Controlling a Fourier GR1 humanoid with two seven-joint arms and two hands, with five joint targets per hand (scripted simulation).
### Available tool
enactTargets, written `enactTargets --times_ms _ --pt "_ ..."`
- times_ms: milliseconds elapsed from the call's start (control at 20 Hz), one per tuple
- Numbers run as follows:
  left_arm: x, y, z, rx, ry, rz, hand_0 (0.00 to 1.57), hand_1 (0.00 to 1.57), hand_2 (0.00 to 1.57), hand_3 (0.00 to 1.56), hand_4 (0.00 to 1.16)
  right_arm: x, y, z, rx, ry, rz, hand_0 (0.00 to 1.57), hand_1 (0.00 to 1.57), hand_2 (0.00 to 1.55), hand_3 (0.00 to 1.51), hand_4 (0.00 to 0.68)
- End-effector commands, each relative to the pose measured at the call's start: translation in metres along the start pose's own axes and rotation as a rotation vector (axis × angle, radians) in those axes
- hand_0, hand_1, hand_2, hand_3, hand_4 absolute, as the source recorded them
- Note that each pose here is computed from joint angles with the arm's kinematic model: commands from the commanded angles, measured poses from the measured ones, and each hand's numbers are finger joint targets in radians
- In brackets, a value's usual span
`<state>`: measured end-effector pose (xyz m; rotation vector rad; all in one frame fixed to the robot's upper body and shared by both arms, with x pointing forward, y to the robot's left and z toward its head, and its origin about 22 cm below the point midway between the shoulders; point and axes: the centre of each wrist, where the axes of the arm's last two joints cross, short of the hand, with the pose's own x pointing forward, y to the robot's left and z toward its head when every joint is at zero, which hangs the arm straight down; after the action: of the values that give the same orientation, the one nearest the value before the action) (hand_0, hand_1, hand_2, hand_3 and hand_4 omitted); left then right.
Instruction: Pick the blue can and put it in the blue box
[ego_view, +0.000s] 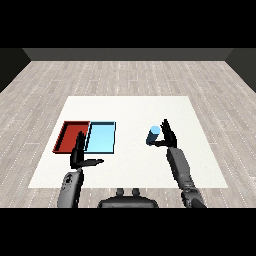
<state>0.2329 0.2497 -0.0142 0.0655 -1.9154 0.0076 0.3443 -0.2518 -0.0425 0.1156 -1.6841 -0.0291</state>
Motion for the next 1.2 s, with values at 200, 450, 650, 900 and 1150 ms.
enactTargets --times_ms 200,450,650,900,1150 --pt "0.005 -0.01 -0.0021 0.004 -0.01 -0.025 0.0 0.0 0.0 0.0 0.0 -0.019 0.005 -0.013 -0.031 0.043 -0.031 0.0 0.0 0.0 0.0 0.0" --pt "0.012 0.022 0.0051 0.032 -0.025 -0.028 0.0 0.0 0.0 0.0 0.0 -0.031 0.011 -0.015 -0.025 0.07 -0.087 0.0 0.0 0.0 0.0 0.0" --pt "0.009 0.006 0.0145 0.015 -0.029 -0.037 0.0 0.0 0.0 0.0 0.0 -0.035 0.012 -0.014 -0.037 0.071 -0.073 0.0 0.0 0.0 0.0 0.0" --pt "0.018 0.001 -0.0057 0.028 -0.024 -0.031 0.0 0.0 0.0 0.0 0.0 -0.026 0.008 -0.024 -0.026 0.083 -0.125 0.0 0.0 0.0 0.0 0.0" --pt "0.011 0.008 -0.0001 0.011 -0.028 0.012 0.0 0.0 0.0 0.0 0.0 -0.035 0.027 -0.015 -0.003 0.081 -0.111 0.0 0.0 0.0 0.0 0.0"
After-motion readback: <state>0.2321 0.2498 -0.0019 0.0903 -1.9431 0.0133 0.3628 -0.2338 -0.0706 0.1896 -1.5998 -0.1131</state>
